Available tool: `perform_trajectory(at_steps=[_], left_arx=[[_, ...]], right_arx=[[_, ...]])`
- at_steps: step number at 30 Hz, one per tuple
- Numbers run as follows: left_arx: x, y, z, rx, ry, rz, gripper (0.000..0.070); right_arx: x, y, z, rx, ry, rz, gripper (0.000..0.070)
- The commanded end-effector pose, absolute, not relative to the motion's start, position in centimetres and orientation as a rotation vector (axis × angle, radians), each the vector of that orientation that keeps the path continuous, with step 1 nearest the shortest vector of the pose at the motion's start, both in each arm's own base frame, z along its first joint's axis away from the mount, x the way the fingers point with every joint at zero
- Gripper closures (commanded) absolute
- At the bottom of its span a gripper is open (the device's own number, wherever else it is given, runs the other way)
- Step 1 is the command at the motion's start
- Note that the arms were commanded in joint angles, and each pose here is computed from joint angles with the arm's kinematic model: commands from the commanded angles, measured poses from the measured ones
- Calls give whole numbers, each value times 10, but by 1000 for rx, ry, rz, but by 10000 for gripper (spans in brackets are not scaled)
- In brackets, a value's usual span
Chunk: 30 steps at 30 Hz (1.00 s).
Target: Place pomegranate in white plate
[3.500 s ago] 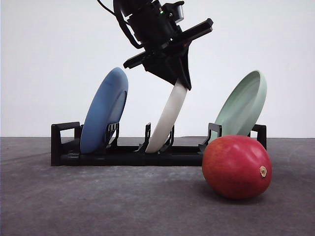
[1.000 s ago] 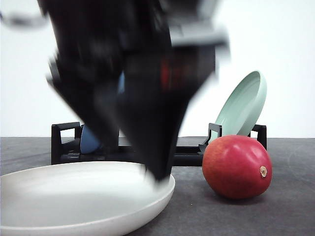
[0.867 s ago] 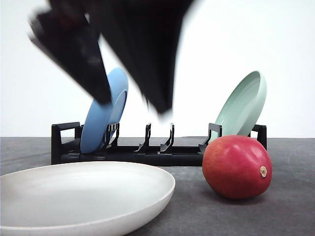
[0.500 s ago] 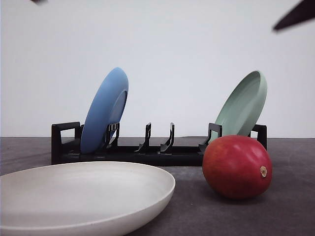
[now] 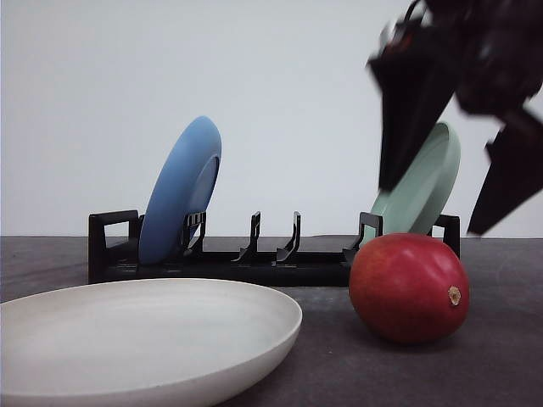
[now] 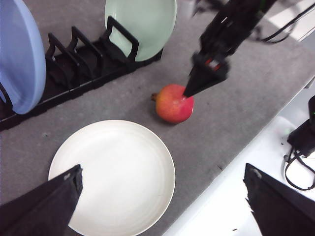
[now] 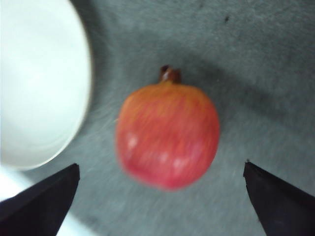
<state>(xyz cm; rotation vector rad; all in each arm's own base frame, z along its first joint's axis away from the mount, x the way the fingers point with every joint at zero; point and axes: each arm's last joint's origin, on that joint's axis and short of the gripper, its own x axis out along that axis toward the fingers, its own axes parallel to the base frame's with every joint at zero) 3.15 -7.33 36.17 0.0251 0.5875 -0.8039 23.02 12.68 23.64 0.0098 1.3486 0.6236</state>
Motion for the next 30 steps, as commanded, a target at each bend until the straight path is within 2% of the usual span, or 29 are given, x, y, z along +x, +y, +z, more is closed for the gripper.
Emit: perform_trajectory(at_steps=[1,8,14,15,18,19,24,30], left_arx=[[29,-70,364,25,572,-822,62],[24,-50,364,-39,556,-821,62],[22,-44,364,-54,548,-823,62],[22,-44,364,-54,548,-823,62],[22,-44,364,-52,549,-822,62],[22,-44,364,-51,549,-821,62],[23,-43,364,-50,544,-811,62],[23,-43,364,-43,527,-780,62]], right_arx=[[239,134,230,-8,1348,628,0],[256,148,196,-26,1409,623,0],[261,152,178,-36,1456,623,3],[261,152,177,-36,1461,622,23],[261,152,178,-37,1463,621,164],[261,152,179,-37,1468,619,189],[266,160,203,-41,1478,622,191],[262,206,243,-76,1393,728,191]])
